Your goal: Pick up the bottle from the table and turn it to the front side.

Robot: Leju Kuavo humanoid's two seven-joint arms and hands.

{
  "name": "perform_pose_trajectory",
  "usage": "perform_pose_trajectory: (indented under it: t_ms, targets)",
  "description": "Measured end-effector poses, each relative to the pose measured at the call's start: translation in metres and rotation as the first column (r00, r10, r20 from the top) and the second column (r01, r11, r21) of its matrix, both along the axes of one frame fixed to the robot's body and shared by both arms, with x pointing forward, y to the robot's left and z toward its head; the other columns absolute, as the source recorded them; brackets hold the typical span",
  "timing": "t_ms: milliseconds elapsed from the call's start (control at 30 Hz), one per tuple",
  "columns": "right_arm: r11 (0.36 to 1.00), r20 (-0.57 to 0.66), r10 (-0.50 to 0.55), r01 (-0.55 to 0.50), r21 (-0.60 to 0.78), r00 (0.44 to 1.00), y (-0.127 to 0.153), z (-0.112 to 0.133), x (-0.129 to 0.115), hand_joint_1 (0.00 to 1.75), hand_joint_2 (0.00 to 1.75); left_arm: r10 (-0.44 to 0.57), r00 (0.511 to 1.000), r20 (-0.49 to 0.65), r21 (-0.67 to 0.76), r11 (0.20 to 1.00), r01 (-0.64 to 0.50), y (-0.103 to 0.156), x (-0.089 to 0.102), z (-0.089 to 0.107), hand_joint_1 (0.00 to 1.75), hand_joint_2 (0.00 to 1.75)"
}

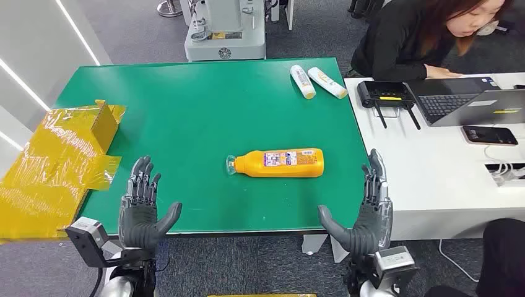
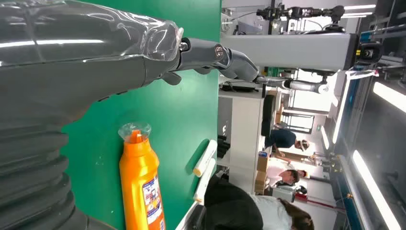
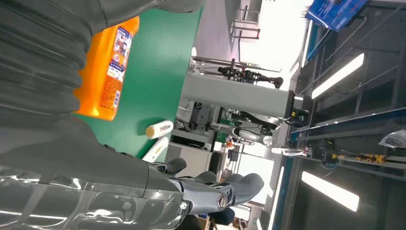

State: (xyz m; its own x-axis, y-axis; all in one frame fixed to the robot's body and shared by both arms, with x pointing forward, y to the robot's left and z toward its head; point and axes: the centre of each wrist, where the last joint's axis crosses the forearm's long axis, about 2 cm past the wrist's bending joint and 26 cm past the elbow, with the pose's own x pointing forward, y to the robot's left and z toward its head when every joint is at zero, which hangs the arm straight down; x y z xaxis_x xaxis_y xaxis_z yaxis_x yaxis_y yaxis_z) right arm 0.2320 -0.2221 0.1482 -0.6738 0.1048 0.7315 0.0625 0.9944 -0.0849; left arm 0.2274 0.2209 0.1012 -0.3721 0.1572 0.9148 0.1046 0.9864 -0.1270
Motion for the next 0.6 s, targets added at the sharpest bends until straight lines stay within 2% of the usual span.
perform_pose_trajectory:
  t_ms: [600]
  targets:
    - [1.0, 0.009, -0.027, 0.028, -0.012, 1.0, -0.0012, 0.0042, -0.003, 0.0, 1.75, -0.017, 1.0, 0.004, -0.002, 1.0, 0.017, -0.0024, 0.0005, 0.0009, 0.0, 1.75]
